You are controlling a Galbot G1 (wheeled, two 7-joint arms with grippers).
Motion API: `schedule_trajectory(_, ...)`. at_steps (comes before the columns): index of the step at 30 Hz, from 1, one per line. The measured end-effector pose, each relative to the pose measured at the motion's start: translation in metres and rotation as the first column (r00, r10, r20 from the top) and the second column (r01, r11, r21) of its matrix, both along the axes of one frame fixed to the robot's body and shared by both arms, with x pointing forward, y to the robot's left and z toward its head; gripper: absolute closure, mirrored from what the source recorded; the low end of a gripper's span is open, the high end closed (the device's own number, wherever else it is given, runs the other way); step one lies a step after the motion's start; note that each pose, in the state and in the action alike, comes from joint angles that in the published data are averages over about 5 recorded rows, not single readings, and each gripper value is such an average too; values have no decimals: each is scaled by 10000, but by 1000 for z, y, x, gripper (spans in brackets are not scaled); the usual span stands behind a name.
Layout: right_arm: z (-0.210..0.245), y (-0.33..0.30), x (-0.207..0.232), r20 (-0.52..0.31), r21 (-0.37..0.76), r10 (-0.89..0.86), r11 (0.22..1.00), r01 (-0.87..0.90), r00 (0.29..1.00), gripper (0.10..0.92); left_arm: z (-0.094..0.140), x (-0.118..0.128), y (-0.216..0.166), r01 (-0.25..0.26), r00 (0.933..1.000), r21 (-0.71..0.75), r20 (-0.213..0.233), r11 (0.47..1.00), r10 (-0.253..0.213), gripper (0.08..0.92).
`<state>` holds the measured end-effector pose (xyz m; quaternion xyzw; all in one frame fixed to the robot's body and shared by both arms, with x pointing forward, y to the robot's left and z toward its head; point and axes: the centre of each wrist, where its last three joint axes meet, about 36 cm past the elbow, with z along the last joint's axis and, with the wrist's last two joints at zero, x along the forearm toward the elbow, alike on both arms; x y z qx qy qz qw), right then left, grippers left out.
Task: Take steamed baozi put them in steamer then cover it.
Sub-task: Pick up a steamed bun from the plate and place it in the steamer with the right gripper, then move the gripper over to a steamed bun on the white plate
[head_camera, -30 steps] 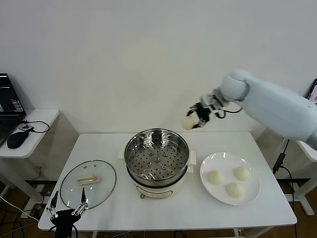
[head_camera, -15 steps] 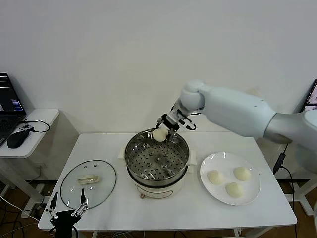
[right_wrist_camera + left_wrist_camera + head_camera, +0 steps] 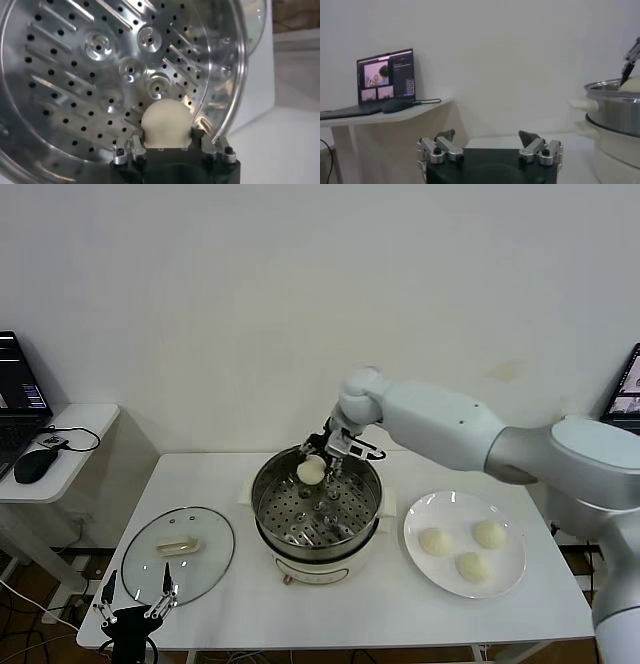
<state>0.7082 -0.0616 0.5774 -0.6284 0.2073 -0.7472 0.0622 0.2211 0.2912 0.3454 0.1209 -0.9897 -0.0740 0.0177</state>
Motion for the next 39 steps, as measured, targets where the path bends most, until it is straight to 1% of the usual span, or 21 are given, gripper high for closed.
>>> schedule_trajectory(3, -2, 2, 1, 48, -95, 155, 9998, -155, 9999, 357, -1, 0, 1, -11, 10000, 4, 6, 10000, 11, 177)
schedule_trajectory(6, -2, 1, 2, 49, -164, 208, 9997, -207, 9998, 272, -1, 1, 1, -23, 10000, -6, 15, 10000, 23, 177)
schedule_trajectory(9, 2, -2, 2, 7, -164, 144, 9998, -144, 9999, 216, -1, 0, 0, -32, 10000, -17, 7, 10000, 32, 177)
schedule_trajectory(15, 27, -12, -4, -69, 125, -520, 9986, 521, 9986, 200, 0, 0, 0, -15, 10000, -10, -5, 10000, 15, 177)
schedule_trajectory(21, 68, -35, -24, -318, 479, -2278, 9722, 2292, 9732, 200, 6, 3, -1, 65, 10000, -22, -10, 10000, -65, 177)
schedule_trajectory(25, 93, -61, -42, -562, 541, -3622, 9294, 3651, 9304, 200, 10, 5, -2, 159, 9998, -27, -103, 9999, -160, 177)
schedule_trajectory(30, 113, -103, -68, -1006, 576, -5166, 8502, 5233, 8503, 200, 17, 6, -3, 287, 9989, 71, -372, 9996, -284, 177)
schedule_trajectory(34, 113, -145, -88, -1415, 570, -6165, 7760, 6281, 7746, 200, 20, 7, -2, 358, 9977, 215, -584, 9991, -345, 177)
schedule_trajectory(39, 101, -197, -111, -1784, 488, -7082, 6870, 7250, 6831, 199, 21, 8, -2, 409, 9965, 301, -741, 9987, -386, 177)
